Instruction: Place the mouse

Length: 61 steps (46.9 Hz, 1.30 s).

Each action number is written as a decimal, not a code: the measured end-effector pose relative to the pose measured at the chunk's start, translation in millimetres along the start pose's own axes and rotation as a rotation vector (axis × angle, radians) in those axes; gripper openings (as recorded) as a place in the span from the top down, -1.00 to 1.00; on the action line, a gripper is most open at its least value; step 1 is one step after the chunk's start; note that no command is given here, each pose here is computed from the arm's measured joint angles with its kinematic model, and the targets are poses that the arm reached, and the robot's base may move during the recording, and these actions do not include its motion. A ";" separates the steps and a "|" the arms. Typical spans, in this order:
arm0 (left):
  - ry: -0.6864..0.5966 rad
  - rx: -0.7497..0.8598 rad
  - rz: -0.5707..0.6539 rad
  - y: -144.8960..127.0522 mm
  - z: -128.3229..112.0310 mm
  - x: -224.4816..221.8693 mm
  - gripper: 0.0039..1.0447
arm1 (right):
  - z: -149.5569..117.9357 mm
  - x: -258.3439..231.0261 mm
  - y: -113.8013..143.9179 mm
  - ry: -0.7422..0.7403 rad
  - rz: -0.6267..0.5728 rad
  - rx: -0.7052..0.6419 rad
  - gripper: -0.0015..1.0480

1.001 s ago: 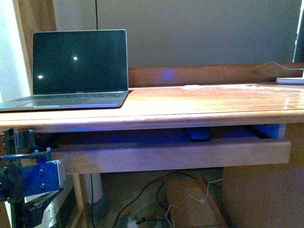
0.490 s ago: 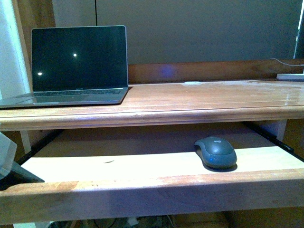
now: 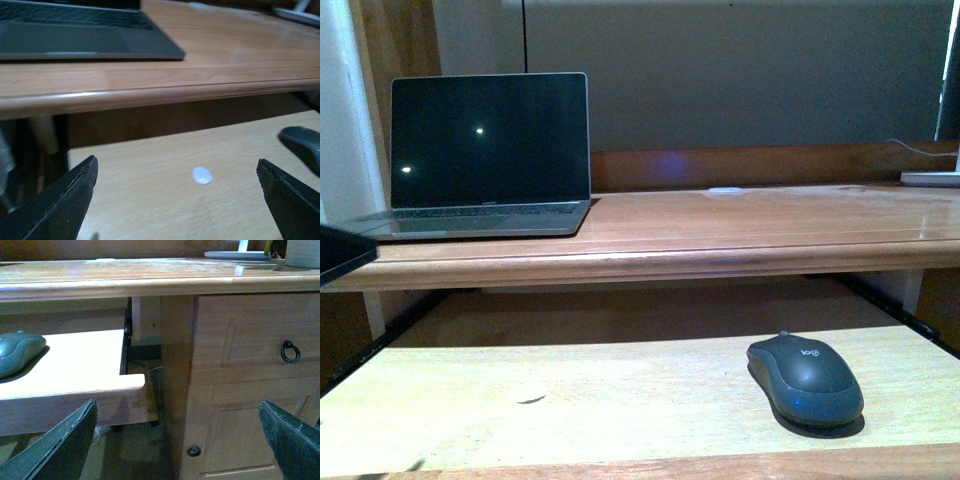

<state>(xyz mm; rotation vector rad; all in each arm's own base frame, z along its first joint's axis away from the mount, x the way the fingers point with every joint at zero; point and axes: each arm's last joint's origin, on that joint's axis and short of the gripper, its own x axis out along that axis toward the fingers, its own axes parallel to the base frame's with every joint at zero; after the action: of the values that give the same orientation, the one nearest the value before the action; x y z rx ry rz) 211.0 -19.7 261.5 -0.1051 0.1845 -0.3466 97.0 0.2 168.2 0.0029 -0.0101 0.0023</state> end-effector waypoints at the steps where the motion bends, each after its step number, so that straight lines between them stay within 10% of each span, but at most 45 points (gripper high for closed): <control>1: -0.005 0.003 0.026 -2.7 -1.6 -5.5 -0.86 | 0.0 0.0 0.0 0.000 0.000 0.000 -0.86; 16: -0.140 0.049 0.266 -42.3 -30.3 -96.6 -0.84 | 0.0 0.0 0.0 0.000 0.000 0.000 -0.86; 44: -0.188 0.093 0.346 -8.6 -99.8 -98.4 0.96 | 0.0 0.0 0.0 0.000 -0.001 0.000 -0.86; 61: -0.182 0.096 0.341 -6.3 -115.1 -95.9 0.95 | 0.0 0.0 0.0 0.000 0.000 0.000 -0.86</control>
<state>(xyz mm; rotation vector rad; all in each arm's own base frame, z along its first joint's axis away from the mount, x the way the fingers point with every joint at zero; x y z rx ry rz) 97.6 -0.5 165.3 -0.0086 0.0033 -0.0046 97.0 0.2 168.2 0.0029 -0.0101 0.0027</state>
